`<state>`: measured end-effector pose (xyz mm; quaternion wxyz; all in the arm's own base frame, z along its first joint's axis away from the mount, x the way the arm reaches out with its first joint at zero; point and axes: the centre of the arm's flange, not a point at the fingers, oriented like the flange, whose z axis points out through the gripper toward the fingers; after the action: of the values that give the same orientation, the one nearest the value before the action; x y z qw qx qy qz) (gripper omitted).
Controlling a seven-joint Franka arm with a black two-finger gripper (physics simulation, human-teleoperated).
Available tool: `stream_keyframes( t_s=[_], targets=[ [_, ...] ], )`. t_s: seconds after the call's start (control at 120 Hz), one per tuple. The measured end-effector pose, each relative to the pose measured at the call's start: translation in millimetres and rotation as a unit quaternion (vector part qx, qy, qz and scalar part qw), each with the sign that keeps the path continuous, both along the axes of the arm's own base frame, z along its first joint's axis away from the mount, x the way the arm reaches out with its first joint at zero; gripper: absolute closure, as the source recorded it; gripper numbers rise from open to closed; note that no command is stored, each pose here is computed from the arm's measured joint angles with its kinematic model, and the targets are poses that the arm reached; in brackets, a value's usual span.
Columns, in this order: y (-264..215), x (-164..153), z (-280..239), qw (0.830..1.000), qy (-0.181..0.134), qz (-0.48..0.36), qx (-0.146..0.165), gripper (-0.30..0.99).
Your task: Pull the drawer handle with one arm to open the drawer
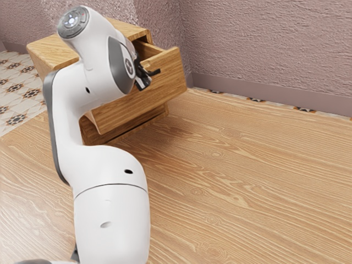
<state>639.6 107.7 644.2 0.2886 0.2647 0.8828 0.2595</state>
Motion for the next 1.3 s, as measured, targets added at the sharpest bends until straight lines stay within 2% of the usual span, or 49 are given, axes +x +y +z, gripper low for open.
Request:
stream_keyframes(
  t_s=[0.633,1.3],
  targets=[
    [-2.5,-13.6,0.3,1.0,-0.007,0.009,-0.005,0.66],
    [-33.3,-10.7,1.5,1.0,-0.009,-0.006,-0.001,0.66]
  ],
)
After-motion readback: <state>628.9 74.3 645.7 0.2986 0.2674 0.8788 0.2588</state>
